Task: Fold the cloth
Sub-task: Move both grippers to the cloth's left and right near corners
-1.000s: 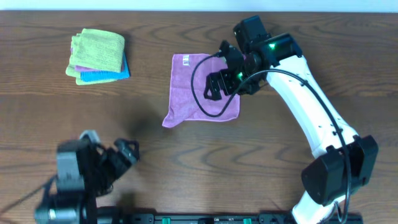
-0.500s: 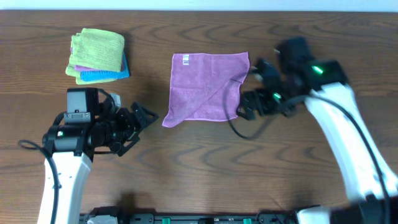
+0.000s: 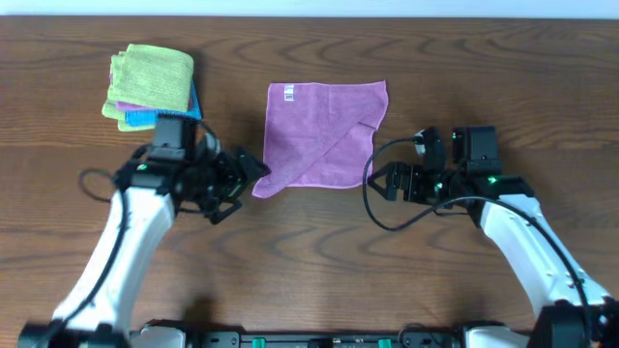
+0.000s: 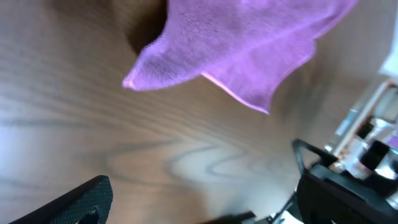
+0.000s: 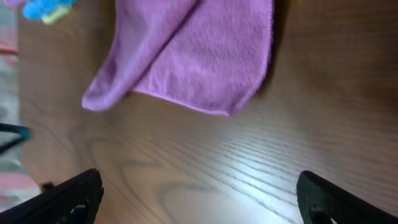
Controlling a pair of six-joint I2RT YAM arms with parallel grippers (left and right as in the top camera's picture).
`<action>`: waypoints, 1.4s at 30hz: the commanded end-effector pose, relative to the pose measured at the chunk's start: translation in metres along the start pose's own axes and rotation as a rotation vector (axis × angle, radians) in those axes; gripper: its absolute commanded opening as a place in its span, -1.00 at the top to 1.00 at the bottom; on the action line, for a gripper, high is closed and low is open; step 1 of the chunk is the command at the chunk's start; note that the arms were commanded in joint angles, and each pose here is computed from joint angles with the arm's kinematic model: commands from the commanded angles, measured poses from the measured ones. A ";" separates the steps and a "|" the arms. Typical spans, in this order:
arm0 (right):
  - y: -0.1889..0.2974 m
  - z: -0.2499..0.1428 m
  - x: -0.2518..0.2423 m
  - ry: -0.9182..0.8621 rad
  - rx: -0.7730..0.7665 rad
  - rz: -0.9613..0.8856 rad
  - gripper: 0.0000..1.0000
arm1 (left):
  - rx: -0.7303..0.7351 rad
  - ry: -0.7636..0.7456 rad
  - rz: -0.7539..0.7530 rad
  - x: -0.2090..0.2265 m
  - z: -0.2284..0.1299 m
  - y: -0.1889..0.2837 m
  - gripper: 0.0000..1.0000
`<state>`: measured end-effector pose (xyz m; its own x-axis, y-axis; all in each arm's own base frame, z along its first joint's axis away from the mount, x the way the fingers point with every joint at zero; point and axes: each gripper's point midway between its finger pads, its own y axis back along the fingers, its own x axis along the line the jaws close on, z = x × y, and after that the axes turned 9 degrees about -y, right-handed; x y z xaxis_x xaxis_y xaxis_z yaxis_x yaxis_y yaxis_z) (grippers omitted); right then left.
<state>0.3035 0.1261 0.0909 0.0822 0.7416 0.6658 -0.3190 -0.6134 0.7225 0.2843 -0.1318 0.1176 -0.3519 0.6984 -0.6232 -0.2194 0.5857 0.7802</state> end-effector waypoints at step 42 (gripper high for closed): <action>-0.073 -0.021 0.010 -0.156 0.088 -0.027 -0.99 | 0.016 0.217 0.127 0.041 0.042 -0.106 0.89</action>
<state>0.3096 0.1845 0.0477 0.2138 0.6952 0.6863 -0.2294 -0.6472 0.7270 0.3271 -0.1479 0.0069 -0.5627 0.6618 -0.4953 -0.1404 0.5140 0.8462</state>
